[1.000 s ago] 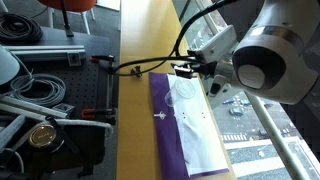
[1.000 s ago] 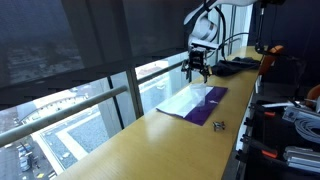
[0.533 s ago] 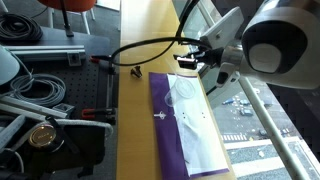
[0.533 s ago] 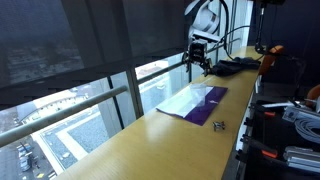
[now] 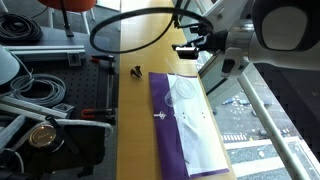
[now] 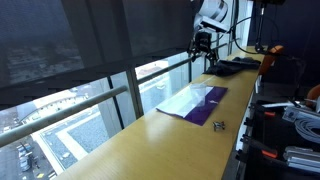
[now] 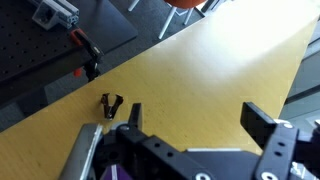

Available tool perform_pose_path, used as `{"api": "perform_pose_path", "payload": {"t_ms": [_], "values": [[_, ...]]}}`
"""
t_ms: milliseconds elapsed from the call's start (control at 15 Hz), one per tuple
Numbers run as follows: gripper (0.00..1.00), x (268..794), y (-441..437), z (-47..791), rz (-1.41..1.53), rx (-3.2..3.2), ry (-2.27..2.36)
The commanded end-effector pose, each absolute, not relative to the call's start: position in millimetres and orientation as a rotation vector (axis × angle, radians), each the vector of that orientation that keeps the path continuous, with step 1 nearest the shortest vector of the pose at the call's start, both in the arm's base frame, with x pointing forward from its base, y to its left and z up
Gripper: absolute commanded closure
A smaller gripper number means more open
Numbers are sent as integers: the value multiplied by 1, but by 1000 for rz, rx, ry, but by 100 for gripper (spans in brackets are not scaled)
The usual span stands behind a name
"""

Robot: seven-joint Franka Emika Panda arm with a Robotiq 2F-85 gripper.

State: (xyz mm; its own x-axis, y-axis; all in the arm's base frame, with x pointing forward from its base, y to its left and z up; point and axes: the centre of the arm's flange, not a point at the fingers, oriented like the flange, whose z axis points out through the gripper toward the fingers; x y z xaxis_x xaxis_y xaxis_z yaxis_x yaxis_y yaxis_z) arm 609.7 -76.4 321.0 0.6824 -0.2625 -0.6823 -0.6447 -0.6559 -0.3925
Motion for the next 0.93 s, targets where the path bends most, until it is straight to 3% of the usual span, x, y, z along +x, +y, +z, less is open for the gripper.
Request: {"api": "perform_pose_path", "payload": {"t_ms": [0, 867], "values": [[0, 583, -85, 335, 758, -2287, 680], [0, 569, -109, 292, 792, -2293, 719]]}}
